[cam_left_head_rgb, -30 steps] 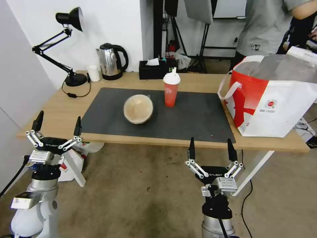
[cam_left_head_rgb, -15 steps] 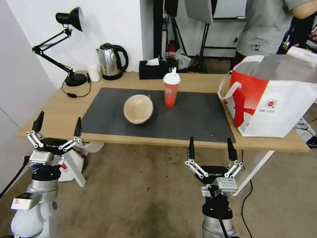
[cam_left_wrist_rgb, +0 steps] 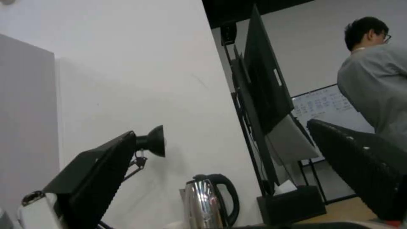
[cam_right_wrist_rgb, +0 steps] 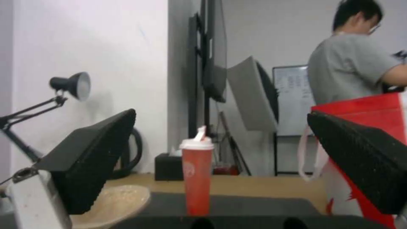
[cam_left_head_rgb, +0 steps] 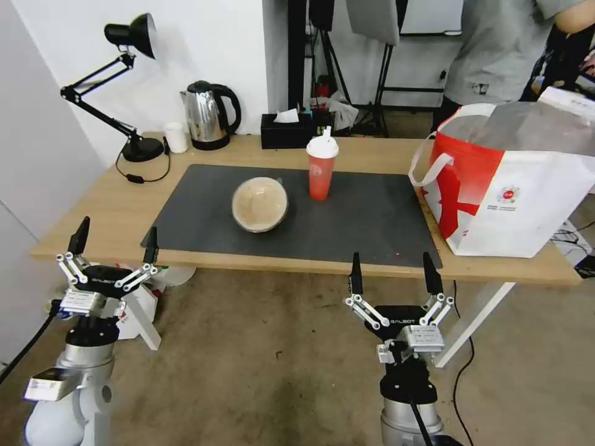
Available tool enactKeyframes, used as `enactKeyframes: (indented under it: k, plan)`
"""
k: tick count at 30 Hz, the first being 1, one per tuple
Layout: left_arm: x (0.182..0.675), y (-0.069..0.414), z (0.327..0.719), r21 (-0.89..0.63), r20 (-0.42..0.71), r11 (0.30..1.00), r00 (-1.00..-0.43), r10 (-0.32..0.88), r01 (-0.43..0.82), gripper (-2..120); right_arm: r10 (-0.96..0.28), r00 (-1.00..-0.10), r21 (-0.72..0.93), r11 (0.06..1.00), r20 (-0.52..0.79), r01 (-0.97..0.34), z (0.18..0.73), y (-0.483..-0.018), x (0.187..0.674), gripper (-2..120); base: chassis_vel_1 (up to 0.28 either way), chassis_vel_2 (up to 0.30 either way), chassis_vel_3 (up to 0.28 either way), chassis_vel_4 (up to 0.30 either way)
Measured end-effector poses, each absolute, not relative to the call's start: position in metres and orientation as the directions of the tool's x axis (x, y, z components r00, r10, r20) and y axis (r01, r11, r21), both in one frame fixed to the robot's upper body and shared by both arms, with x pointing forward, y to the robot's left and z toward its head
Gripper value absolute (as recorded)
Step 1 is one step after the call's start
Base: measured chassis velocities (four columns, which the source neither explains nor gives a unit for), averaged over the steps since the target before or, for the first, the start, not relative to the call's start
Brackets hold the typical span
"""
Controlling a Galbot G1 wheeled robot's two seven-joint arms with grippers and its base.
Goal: Pick up the trash from the table and place it into the takeout bag.
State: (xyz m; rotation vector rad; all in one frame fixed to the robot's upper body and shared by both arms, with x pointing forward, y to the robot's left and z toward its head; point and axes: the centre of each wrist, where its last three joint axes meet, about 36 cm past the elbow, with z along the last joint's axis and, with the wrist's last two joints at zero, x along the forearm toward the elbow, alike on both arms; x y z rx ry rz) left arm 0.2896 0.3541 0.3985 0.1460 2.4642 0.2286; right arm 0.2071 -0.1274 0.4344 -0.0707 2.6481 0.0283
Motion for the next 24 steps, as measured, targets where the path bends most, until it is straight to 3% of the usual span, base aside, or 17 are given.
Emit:
enactKeyframes:
  k: [24]
  plan:
    - [0.283, 0.36, 0.403, 0.217, -0.599, 0.976, -0.786, 0.156, 0.028, 100, -0.267, -0.917, -0.02, 0.962, -0.297, -0.273, 0.504, -0.192, 0.317, 100, 0.0, 0.0, 0.0, 0.0]
